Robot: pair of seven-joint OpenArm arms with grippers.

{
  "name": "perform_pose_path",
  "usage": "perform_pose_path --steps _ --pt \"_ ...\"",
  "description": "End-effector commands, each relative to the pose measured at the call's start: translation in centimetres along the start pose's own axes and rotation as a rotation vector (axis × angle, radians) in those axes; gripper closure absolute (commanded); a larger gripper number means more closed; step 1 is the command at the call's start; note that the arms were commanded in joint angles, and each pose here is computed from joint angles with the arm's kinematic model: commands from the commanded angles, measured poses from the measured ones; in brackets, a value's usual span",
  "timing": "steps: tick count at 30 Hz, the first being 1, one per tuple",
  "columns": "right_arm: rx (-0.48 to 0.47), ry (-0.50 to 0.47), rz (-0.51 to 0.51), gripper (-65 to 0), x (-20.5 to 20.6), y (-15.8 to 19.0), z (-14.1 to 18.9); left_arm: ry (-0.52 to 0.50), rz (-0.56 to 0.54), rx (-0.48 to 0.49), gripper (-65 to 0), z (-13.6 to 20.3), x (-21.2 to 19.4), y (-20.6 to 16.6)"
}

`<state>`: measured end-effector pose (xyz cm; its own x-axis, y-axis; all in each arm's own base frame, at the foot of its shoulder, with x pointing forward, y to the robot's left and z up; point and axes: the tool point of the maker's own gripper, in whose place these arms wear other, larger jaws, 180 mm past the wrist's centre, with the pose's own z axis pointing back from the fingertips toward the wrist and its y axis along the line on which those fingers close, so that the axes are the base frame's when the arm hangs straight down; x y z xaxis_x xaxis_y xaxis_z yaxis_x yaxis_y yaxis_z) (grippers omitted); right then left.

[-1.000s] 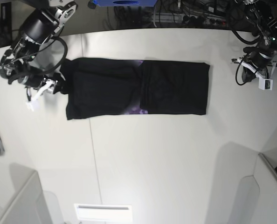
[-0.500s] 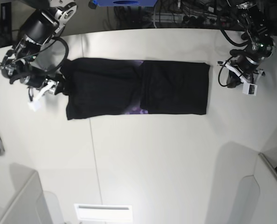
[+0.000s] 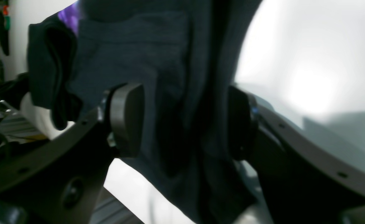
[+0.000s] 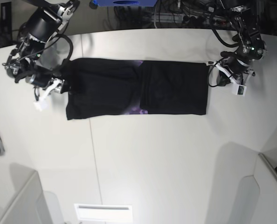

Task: Fold the T-shirt properly
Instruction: 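Grasp the folded end with the left gripper and the other end with the right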

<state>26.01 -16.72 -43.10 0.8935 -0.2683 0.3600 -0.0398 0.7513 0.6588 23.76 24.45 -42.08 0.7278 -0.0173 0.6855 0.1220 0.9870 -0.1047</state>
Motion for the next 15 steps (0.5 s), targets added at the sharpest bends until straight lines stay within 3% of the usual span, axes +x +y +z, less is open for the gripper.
perform_pose_path --steps 1,8,15 --pt "-0.033 0.068 0.004 -38.3 -1.2 -0.7 -0.1 -0.043 -0.015 0.007 0.0 0.3 1.4 0.4" --pt "-0.004 0.095 -0.038 -38.3 -2.4 -0.7 -1.1 -0.031 -0.039 -0.037 0.0 -0.4 1.3 -1.3" --pt "0.011 0.129 0.014 -38.1 -2.4 0.3 -2.1 -0.034 -0.018 -0.051 0.0 -0.6 1.0 -2.1"
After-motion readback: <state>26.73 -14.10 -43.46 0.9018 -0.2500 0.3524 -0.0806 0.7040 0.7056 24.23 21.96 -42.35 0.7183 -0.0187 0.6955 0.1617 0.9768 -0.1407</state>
